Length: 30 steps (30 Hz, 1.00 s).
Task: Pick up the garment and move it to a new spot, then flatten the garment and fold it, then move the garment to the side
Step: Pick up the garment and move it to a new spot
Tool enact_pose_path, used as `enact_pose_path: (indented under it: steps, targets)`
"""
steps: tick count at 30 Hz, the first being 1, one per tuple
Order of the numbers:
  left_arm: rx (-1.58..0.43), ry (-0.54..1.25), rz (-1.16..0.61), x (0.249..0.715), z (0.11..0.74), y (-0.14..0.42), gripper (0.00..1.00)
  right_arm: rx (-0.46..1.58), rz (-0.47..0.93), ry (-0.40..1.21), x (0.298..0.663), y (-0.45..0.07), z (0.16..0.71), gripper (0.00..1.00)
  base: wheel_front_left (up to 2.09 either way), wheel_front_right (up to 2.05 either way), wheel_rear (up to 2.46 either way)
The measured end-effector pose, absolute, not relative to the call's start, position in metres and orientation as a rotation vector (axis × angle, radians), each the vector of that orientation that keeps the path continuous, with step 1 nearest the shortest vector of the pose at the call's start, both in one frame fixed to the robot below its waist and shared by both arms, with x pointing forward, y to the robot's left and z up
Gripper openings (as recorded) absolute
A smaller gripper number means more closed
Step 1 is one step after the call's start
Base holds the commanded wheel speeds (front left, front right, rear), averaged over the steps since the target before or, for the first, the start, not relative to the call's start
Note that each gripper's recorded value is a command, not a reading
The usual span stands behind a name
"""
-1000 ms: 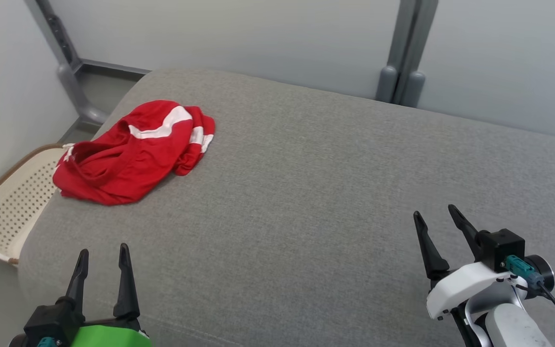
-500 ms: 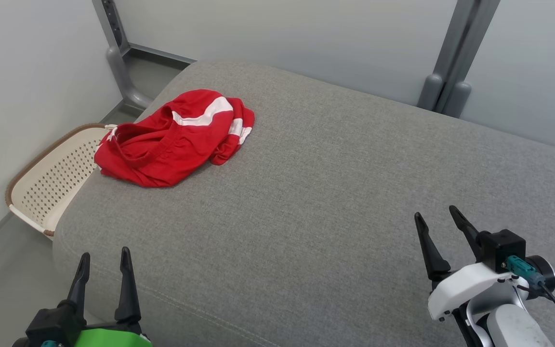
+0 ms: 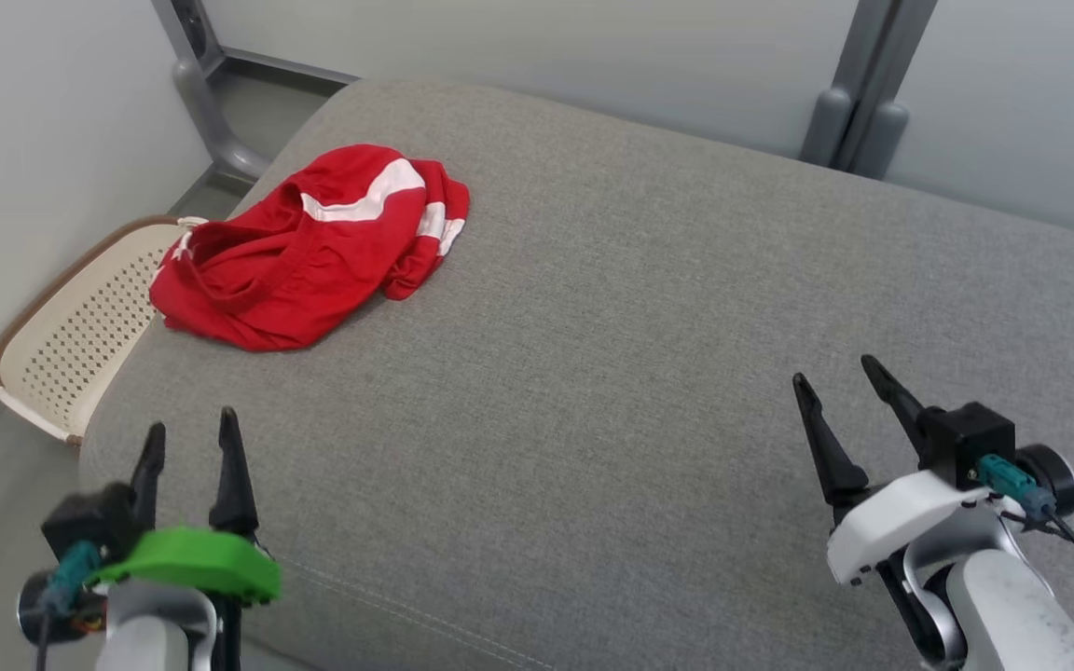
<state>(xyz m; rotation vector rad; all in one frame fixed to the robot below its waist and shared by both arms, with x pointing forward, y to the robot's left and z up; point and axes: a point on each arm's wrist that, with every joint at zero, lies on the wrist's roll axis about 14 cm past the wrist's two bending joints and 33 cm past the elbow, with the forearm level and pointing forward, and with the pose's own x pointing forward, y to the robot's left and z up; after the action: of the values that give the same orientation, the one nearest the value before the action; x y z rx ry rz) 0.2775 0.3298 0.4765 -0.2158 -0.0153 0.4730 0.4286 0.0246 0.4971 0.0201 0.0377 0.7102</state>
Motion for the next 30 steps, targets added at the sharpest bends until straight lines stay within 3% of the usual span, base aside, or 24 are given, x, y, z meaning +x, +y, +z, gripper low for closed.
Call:
enact_pose_path:
  steps: [19,24,30]
  targets:
    - [-0.277,0.264,0.513,0.450,0.459,0.392,1.00,-0.050,0.678,-0.003,0.490,-0.011,0.496,1.00,0.00,0.00,0.00]
    - [-0.266,0.388,0.515,0.482,0.424,0.398,1.00,-0.055,0.633,0.010,0.507,-0.032,0.481,1.00,0.00,0.00,0.00]
    - [-0.302,0.614,0.560,0.487,0.355,0.397,1.00,-0.062,0.596,0.084,0.513,-0.051,0.445,1.00,0.00,0.00,0.00]
